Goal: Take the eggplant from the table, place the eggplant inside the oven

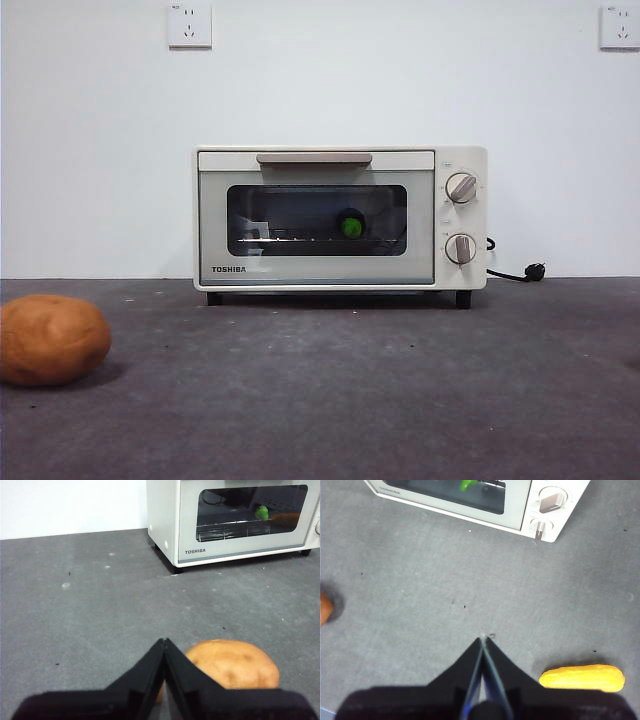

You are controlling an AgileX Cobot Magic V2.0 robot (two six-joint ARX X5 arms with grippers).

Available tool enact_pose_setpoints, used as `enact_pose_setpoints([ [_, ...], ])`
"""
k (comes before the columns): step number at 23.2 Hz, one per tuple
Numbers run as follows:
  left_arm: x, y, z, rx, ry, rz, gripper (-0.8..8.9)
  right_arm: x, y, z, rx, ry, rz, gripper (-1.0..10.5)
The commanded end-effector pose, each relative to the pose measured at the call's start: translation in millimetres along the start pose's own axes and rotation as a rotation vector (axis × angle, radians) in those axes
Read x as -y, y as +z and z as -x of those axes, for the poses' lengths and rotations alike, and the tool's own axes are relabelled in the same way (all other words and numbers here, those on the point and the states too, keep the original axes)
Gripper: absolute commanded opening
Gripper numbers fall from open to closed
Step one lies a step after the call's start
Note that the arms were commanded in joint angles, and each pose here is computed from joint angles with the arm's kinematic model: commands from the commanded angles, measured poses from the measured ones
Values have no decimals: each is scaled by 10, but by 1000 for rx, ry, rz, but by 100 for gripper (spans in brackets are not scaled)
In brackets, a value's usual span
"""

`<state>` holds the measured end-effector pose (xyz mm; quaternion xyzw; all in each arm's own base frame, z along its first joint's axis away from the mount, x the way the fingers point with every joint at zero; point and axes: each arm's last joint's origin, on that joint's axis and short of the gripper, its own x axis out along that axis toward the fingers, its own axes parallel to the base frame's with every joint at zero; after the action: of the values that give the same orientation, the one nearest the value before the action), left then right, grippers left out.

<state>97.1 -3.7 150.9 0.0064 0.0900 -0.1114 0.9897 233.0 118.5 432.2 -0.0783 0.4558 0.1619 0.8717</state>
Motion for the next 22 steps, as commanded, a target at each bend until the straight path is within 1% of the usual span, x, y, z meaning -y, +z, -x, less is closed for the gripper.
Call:
enact_pose_setpoints([
  [1,-4,-29,-13,-8,-3,9,-4,-3,8,-43,-9,-6,-9,1],
  [5,-6,-36,-19,-19,-3,12,-4,0,8,-43,-8,-12,1,1],
  [6,-6,-37,-20,-20,-3,12,-4,12,13,-39,-1,-26,-1,1],
  [7,-6,-38,-20,-21,-4,13,-4,51,-2,33,28,-73,19,1],
  [9,-6,-38,-20,-22,-3,13,-4,96,-46,228,109,-147,10,1],
  [10,-6,-38,-20,-21,-3,13,-4,108,-88,369,163,-153,4,1],
  [12,-6,-38,-20,-21,-3,13,-4,135,-198,728,322,-133,-27,1],
  [13,-6,-38,-20,-21,-3,13,-4,158,-285,935,407,-126,-43,1],
  [14,-6,-38,-20,-21,-3,13,-4,197,-376,1098,465,-131,-59,1],
  [15,-6,-38,-20,-21,-3,13,-4,262,-500,1280,524,-152,-86,1],
  [17,-6,-38,-20,-21,-3,13,-4,383,-761,1580,611,-223,-153,1],
  [19,-6,-38,-20,-21,-3,13,-4,438,-1037,1846,694,-307,-215,1],
  [22,-6,-38,-20,-21,-3,13,-4,408,-1327,2078,767,-387,-220,1],
])
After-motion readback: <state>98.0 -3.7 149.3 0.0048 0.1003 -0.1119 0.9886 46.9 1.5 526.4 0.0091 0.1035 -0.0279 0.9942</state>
